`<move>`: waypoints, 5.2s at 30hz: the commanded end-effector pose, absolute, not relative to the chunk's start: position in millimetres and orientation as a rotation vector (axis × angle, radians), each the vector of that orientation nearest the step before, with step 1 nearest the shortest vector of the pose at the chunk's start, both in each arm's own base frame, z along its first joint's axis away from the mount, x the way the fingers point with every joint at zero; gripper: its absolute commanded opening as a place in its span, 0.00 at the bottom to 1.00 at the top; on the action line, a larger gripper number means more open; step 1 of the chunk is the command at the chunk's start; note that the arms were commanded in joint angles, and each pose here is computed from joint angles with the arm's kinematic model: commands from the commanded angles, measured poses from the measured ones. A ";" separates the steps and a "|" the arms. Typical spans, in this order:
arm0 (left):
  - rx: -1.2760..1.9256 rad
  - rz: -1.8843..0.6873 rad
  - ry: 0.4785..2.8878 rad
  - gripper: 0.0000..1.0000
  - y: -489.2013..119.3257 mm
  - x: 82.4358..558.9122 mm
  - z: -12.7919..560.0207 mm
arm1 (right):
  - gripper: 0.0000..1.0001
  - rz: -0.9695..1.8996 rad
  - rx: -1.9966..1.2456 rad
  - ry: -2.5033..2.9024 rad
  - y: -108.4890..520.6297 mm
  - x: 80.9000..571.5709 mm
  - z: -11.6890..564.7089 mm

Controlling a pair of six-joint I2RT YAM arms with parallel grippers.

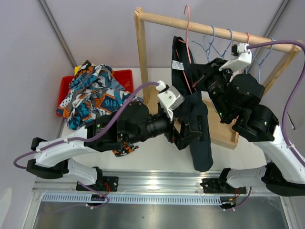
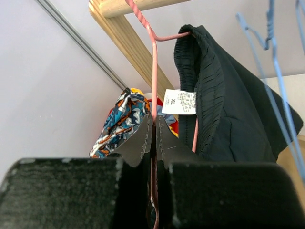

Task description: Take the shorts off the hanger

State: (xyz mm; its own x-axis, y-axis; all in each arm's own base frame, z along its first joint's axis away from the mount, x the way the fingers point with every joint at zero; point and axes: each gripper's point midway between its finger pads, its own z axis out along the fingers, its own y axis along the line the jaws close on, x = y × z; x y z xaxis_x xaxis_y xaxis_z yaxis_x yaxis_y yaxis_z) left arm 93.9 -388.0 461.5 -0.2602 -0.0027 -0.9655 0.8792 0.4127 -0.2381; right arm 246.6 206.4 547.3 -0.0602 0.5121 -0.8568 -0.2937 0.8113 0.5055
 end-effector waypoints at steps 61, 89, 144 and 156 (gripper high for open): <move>0.826 -0.934 1.797 0.00 -381.4 -11.3 328.2 | 1.00 0.774 -0.429 1.978 287.6 188.1 428.5; 0.197 -0.030 1.229 0.00 -138.7 239.8 660.8 | 0.99 0.832 -0.207 1.928 227.0 204.8 385.2; -0.091 -0.129 1.811 0.99 -27.4 387.8 425.0 | 0.99 0.815 -0.611 2.078 323.1 190.9 334.1; -0.013 -0.213 1.709 0.99 -43.2 355.9 437.7 | 0.99 0.621 -0.338 1.994 229.2 216.0 384.0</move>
